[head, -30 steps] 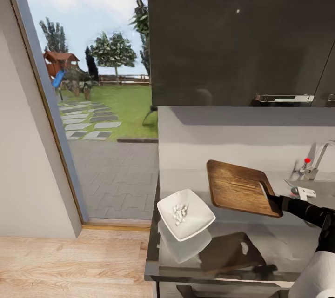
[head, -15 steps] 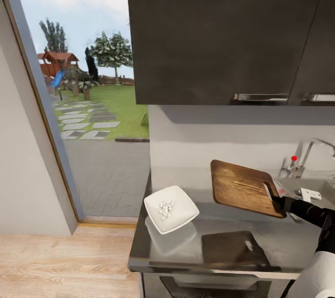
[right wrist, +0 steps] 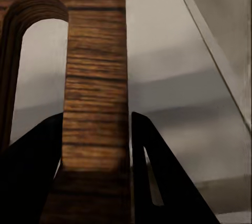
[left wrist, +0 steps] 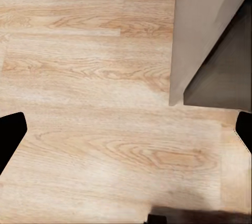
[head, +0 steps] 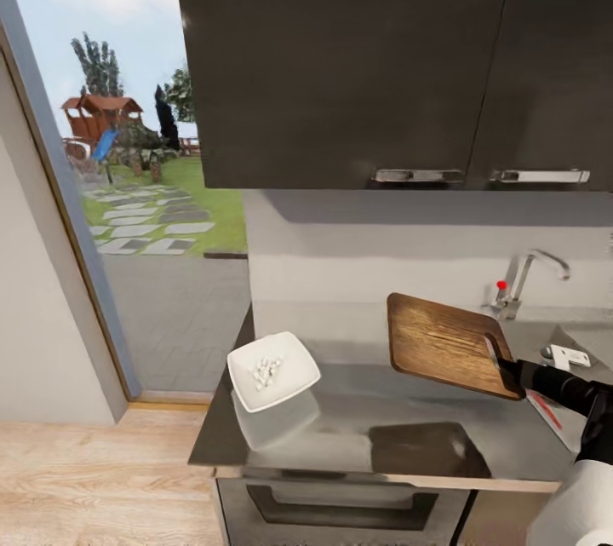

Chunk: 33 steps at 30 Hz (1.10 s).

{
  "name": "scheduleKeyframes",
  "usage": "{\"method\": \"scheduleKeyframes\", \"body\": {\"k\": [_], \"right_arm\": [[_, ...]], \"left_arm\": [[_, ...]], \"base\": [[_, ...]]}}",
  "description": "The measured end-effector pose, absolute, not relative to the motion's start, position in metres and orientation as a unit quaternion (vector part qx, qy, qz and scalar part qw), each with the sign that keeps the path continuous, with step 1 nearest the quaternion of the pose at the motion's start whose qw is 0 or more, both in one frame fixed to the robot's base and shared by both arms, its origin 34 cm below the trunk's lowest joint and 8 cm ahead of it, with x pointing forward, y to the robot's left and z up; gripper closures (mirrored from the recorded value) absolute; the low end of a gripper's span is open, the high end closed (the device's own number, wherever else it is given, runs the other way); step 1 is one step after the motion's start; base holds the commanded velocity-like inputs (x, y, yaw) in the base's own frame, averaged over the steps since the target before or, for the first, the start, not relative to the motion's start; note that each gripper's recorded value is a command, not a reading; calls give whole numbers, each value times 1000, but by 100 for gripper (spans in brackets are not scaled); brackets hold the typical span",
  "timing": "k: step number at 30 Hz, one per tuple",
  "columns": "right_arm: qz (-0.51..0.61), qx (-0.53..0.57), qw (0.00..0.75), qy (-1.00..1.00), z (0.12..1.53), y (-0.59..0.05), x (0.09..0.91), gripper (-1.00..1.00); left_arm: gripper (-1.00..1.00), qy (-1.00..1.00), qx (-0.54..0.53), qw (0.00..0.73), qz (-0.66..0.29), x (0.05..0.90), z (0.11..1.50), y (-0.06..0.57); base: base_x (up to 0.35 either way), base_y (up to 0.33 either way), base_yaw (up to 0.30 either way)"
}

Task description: In the kitchen, take the Vidalia onion out of the sink, dice it on the chopping board with the paring knife, put the diced onion into the bowl on the countertop, then place both the paring knife and the chopping board into the sink.

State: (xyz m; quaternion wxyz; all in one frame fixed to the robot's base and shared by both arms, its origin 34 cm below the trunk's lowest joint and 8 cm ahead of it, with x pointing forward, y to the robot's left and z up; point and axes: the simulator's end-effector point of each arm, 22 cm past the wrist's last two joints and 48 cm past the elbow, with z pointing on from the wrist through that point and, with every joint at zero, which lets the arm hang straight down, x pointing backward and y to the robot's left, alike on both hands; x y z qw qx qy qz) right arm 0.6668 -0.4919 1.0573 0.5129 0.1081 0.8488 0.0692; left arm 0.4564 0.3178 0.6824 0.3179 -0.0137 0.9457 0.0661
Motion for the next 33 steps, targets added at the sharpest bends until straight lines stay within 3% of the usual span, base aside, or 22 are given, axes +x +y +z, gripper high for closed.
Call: {"method": "scheduleKeyframes", "body": {"k": [16, 21, 33], "right_arm": [[67, 107, 513, 849, 1057, -490, 668, 100], [11, 137, 504, 852, 1050, -515, 664, 100], [-120, 285, 490, 815, 1042, -580, 641, 100]], "left_arm": [[-100, 946, -14, 318, 66, 456, 683, 318], [-100, 946, -14, 318, 67, 456, 683, 319], [-100, 946, -14, 318, 67, 456, 683, 319]], "base": [[-63, -306, 0], [-1, -301, 0], [0, -36, 0]]}}
